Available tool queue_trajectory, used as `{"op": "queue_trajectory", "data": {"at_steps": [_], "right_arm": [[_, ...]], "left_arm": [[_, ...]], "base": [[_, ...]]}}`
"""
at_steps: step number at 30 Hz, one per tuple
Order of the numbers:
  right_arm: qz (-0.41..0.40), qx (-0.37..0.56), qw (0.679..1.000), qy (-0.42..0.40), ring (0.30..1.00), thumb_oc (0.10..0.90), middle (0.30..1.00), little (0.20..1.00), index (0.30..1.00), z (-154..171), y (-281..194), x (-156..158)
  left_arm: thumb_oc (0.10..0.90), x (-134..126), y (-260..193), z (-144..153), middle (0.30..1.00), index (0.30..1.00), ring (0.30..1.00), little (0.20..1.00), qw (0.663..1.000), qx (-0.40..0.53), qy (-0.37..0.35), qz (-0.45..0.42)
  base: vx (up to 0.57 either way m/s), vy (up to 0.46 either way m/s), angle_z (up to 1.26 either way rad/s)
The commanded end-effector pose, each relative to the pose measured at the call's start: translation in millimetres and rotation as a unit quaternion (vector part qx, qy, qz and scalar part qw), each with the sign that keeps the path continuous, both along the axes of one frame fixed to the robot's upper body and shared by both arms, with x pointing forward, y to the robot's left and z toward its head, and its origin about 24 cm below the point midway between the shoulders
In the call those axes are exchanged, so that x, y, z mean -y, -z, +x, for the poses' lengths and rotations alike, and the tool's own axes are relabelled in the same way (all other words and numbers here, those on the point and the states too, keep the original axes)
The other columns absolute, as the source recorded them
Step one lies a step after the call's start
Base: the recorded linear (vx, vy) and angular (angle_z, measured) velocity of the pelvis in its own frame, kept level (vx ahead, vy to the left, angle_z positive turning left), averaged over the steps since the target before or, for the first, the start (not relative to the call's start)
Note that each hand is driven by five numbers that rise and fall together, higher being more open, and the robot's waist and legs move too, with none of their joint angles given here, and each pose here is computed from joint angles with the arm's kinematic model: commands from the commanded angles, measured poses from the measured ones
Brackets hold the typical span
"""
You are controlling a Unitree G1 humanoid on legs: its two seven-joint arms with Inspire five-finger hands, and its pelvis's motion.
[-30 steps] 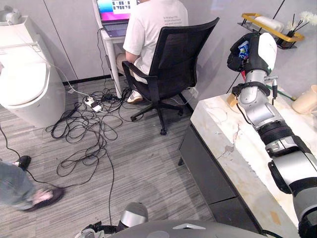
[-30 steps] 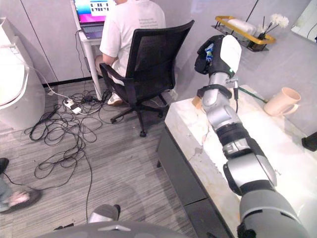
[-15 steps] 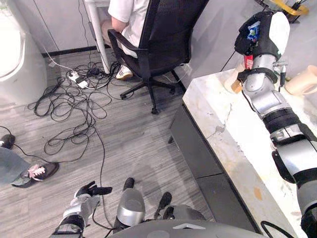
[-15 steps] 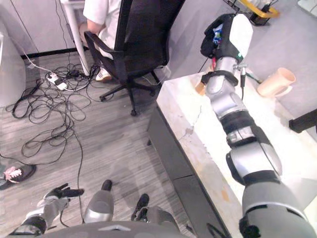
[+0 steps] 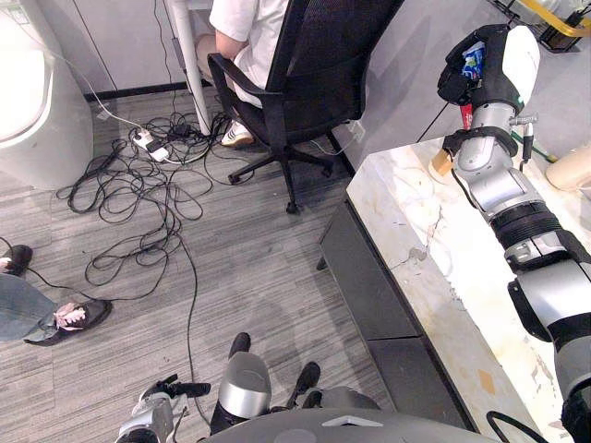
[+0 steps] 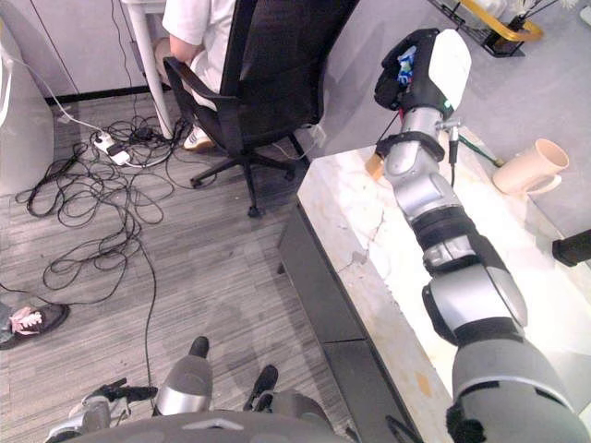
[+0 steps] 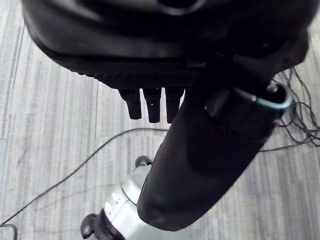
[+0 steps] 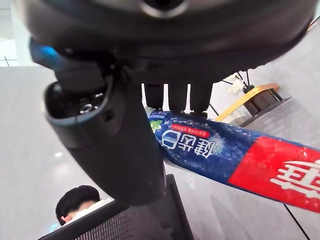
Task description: Organize the bathroom.
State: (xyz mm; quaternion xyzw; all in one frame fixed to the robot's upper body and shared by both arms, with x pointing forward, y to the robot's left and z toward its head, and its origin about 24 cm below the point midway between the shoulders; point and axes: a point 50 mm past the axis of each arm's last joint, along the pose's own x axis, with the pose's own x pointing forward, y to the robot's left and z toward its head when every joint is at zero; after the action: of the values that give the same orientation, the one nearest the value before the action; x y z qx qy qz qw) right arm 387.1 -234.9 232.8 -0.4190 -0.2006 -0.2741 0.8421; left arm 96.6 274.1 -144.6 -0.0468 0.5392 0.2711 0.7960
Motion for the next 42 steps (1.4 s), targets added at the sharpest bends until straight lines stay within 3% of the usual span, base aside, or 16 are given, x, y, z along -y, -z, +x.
{"op": "queue_trajectory", "data": {"at_steps": [1, 16, 30, 31, 32, 33, 34, 42], "right_arm": [[-0.006, 0.128, 0.992, -0.013, 0.3, 0.4, 0.3, 0.3, 0.3, -12, -66, -3], [0.029, 0.101, 0.994, -0.005, 0.3, 0.4, 0.3, 0.3, 0.3, -13, -41, 5], [0.122, 0.023, 0.992, -0.03, 0.3, 0.4, 0.3, 0.3, 0.3, -9, 7, 2], [0.124, 0.017, 0.992, -0.03, 0.333, 0.422, 0.333, 0.333, 0.333, -9, 11, 1], [0.126, 0.012, 0.991, -0.033, 0.825, 0.75, 0.825, 0.825, 0.825, -9, 15, 0], [0.126, 0.012, 0.991, -0.033, 0.825, 0.75, 0.825, 0.825, 0.825, -9, 15, 0], [0.123, 0.001, 0.992, -0.037, 0.9, 0.8, 0.9, 0.9, 0.9, -8, 18, -2], [0.122, -0.022, 0.991, -0.051, 0.9, 0.8, 0.9, 0.9, 0.9, -8, 24, -3]], "left_arm": [[0.8, -7, 2, -19, 0.9, 0.9, 0.9, 0.9, 0.999, -0.035, 0.035, 0.021], [0.8, -8, 1, -13, 0.9, 0.9, 0.9, 0.9, 0.998, -0.053, 0.032, 0.02], [0.8, 2, 5, -14, 0.9, 0.9, 0.9, 0.9, 0.997, -0.069, 0.027, 0.009], [0.8, 3, 6, -16, 0.9, 0.9, 0.9, 0.9, 0.997, -0.07, 0.026, 0.007], [0.8, 4, 7, -18, 0.9, 0.9, 0.9, 0.9, 0.997, -0.074, 0.029, 0.005], [0.8, 4, 7, -18, 0.9, 0.9, 0.9, 0.9, 0.997, -0.074, 0.029, 0.005], [0.8, 6, 8, -20, 0.9, 0.9, 0.9, 0.9, 0.997, -0.077, 0.027, 0.002], [0.8, 10, 11, -27, 0.9, 0.9, 0.9, 0.9, 0.996, -0.087, 0.026, -0.009]], "base": [[0.02, -0.018, -0.04], [0.02, -0.011, -0.05], [0.02, 0.023, -0.03], [0.03, 0.03, -0.02], [0.03, 0.03, -0.02], [0.04, 0.043, -0.01], [0.03, 0.033, -0.01], [0.01, 0.029, -0.02]]}}
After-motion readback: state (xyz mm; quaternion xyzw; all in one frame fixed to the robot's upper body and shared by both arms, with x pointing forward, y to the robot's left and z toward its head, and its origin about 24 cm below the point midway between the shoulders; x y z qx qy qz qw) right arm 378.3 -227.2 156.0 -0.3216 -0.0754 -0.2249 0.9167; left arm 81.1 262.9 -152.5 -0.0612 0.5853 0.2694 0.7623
